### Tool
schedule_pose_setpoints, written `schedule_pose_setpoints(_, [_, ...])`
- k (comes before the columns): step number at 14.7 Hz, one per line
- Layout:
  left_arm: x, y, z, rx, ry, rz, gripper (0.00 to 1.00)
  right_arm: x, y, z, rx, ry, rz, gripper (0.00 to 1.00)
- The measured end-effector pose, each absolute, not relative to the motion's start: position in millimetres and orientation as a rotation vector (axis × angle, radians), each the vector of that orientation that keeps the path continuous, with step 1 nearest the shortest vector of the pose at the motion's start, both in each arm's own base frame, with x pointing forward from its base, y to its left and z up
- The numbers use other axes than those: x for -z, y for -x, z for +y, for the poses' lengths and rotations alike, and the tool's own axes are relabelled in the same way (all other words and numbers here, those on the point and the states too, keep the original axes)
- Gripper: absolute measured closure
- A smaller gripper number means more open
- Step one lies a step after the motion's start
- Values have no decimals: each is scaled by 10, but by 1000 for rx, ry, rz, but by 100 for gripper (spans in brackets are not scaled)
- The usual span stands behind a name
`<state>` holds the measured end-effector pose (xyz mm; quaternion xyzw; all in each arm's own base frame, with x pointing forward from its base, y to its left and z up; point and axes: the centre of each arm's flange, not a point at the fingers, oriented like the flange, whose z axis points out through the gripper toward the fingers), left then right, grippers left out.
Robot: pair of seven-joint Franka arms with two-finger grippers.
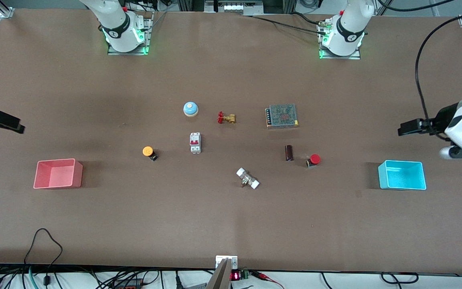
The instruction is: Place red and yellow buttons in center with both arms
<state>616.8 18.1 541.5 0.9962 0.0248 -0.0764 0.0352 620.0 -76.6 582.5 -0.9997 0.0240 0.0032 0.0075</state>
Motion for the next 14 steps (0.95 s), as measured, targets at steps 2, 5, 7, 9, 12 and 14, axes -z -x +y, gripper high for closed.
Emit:
schedule_pose_setpoints(2, [-5638, -6030, 179, 232, -3059, 71, 0, -5866, -6122, -739, -50, 3130, 60, 0])
schedule_pose_setpoints(5, [-5869, -5876, 157, 227, -3059, 61, 0, -5804, -6074, -624, -94, 3131, 86, 0])
schedule_pose_setpoints(7, [-5984, -5794, 180, 223, -3063, 69, 0, -5813, -5999, -598, -95, 3128, 85, 0])
schedule_pose_setpoints(9, [-6084, -5726, 184, 214, -3065, 70, 0, -5859, -5929, -550, -82, 3140, 67, 0])
schedule_pose_setpoints(12, [-6135, -5689, 220, 208, -3064, 78, 0, -5933, -5861, -508, -66, 3151, 52, 0])
schedule_pose_setpoints(14, [-6145, -5679, 270, 206, -3061, 90, 0, -5947, -5831, -516, -65, 3152, 53, 0])
